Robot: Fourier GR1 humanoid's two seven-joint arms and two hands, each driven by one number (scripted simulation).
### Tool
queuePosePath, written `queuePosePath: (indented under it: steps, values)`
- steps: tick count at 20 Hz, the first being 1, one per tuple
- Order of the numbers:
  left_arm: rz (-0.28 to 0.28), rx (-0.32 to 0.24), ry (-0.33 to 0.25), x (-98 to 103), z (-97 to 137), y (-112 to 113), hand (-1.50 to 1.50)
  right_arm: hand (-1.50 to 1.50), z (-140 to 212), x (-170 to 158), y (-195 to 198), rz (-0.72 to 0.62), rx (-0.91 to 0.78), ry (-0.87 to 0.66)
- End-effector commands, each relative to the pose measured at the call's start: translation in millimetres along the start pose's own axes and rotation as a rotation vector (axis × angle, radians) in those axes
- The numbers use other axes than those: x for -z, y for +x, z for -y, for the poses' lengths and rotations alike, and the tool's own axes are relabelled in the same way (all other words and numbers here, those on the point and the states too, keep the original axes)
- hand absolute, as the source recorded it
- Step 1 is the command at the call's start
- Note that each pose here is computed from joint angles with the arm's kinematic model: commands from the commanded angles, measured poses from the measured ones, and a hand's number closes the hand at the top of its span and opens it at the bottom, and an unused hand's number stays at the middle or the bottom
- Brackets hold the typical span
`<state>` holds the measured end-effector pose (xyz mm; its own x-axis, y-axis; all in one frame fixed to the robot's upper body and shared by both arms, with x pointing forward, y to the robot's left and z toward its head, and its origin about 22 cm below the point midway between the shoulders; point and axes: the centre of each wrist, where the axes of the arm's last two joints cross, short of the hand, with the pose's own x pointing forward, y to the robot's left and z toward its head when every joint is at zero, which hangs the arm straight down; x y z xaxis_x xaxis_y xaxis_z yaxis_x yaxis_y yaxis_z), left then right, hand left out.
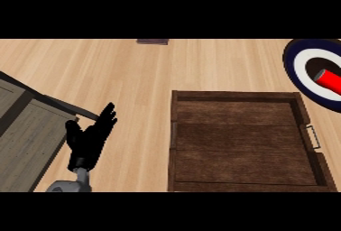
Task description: Pick the can from the tray and place it in the plate
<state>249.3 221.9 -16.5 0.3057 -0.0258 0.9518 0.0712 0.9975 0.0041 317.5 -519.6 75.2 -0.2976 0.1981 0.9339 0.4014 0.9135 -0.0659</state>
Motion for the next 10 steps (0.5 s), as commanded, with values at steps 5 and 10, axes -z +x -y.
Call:
queuePosePath:
  steps: [5,10]
  values:
    - [-0.032,-0.012,0.014,-11,-12,-15,0.0,-1.5,49,-40,-10,-0.031,0.081,0.162]
    - [-0.053,-0.023,0.038,-1,-6,-13,0.0,-1.5,73,-60,-9,-0.022,0.036,0.231]
